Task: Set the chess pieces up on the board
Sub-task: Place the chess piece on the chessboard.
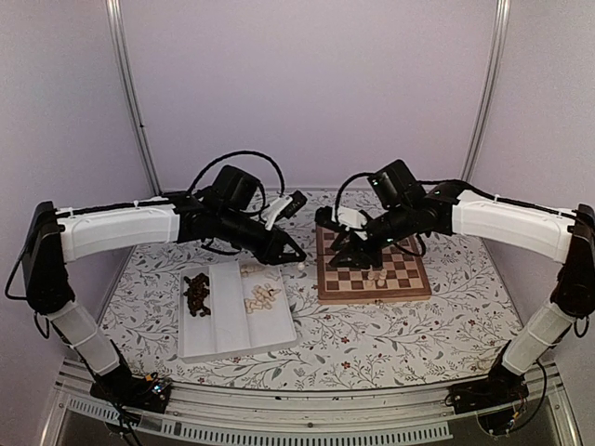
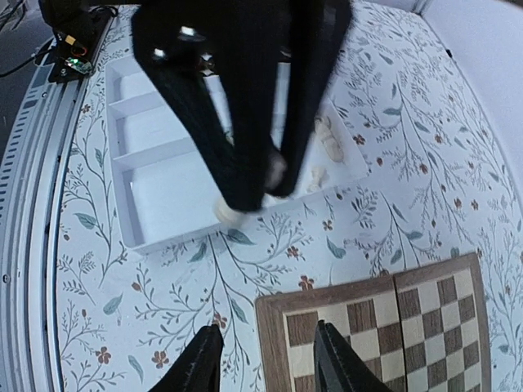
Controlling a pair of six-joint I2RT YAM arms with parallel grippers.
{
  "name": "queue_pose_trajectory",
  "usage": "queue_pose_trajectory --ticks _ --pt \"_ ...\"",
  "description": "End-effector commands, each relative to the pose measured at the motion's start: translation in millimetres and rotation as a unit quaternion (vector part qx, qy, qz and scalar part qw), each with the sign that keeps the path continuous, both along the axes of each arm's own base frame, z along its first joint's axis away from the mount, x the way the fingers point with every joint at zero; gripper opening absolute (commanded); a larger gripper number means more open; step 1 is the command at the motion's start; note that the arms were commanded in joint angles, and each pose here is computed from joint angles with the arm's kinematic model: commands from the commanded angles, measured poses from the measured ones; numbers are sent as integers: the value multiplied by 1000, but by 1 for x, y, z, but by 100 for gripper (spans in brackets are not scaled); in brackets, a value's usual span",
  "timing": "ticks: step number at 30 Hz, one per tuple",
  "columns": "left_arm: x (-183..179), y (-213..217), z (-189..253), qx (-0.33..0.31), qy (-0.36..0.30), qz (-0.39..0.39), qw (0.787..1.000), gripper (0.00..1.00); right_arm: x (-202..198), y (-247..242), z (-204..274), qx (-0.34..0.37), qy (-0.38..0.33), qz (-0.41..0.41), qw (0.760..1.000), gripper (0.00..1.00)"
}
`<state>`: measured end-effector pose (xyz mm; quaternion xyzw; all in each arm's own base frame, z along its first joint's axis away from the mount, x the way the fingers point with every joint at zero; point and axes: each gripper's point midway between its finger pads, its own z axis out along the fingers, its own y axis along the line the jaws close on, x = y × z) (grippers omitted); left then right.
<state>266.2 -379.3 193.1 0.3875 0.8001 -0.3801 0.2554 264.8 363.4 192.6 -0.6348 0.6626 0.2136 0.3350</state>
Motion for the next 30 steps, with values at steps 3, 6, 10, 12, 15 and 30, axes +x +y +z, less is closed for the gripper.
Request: queue_pose_trajectory --ticks 3,6,10,12,15,30 --pt "6 -27 4 -7 -118 18 993 11 47 -113 30 111 49 -127 985 42" --pt "11 -38 -11 3 -123 20 992 11 59 -159 25 144 38 -187 971 42" --pt "23 -58 -24 24 -140 23 990 11 61 -197 13 165 36 -241 956 42" --pt "30 -67 -32 35 -150 28 988 10 67 -210 15 158 15 -265 951 41" --pt "39 -80 -43 41 -162 34 985 10 72 -218 20 158 -4 -282 946 41" --pt "61 -100 -82 59 -174 40 982 10 70 -217 6 149 5 -273 950 41"
